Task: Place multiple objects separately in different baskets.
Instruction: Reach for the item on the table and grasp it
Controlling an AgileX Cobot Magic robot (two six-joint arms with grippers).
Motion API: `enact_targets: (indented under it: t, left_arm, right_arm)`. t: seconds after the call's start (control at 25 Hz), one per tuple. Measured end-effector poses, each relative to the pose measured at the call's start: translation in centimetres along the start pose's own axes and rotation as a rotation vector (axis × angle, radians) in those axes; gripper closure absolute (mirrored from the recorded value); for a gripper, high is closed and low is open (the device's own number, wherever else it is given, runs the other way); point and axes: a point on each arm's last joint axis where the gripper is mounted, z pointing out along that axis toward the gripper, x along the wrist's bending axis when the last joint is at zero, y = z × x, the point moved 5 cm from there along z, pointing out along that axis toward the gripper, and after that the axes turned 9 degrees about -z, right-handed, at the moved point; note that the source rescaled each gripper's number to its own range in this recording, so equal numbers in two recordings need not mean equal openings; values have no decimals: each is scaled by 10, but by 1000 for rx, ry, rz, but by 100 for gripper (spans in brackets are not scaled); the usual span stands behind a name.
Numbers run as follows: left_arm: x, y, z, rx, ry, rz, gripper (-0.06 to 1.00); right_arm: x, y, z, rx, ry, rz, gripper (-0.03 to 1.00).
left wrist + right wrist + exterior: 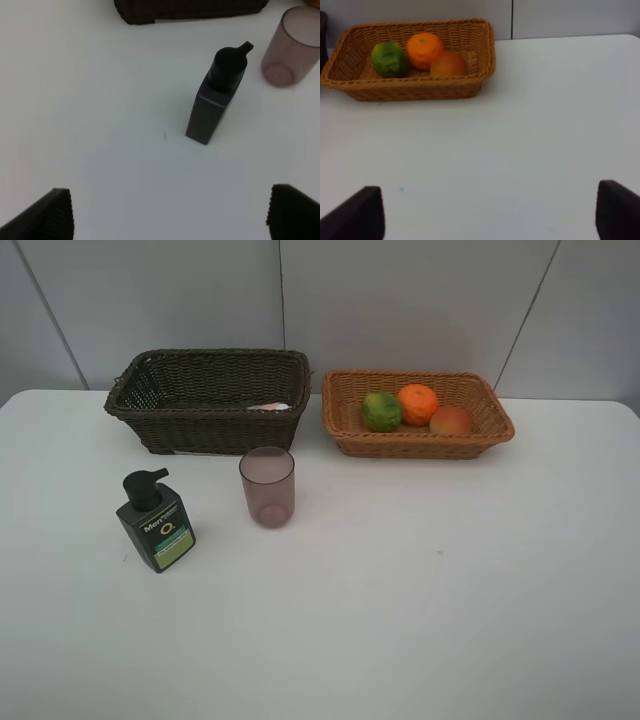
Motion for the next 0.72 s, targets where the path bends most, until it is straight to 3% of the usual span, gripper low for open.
enact_targets:
  t: [0.24,0.36,0.48,0.72]
  left_arm:
    - [-12,51,53,217,38,58,-6]
    - [-26,74,83,305,24,116,-6]
    - [-46,84,116,405,-5,199,-6]
    - [-82,74,171,614,-73,443,-6]
  right_arm:
    - [0,0,0,0,0,0,11]
    - [0,0,0,0,0,0,11]
    - [0,0,0,0,0,0,11]
    - [0,0,0,0,0,0,11]
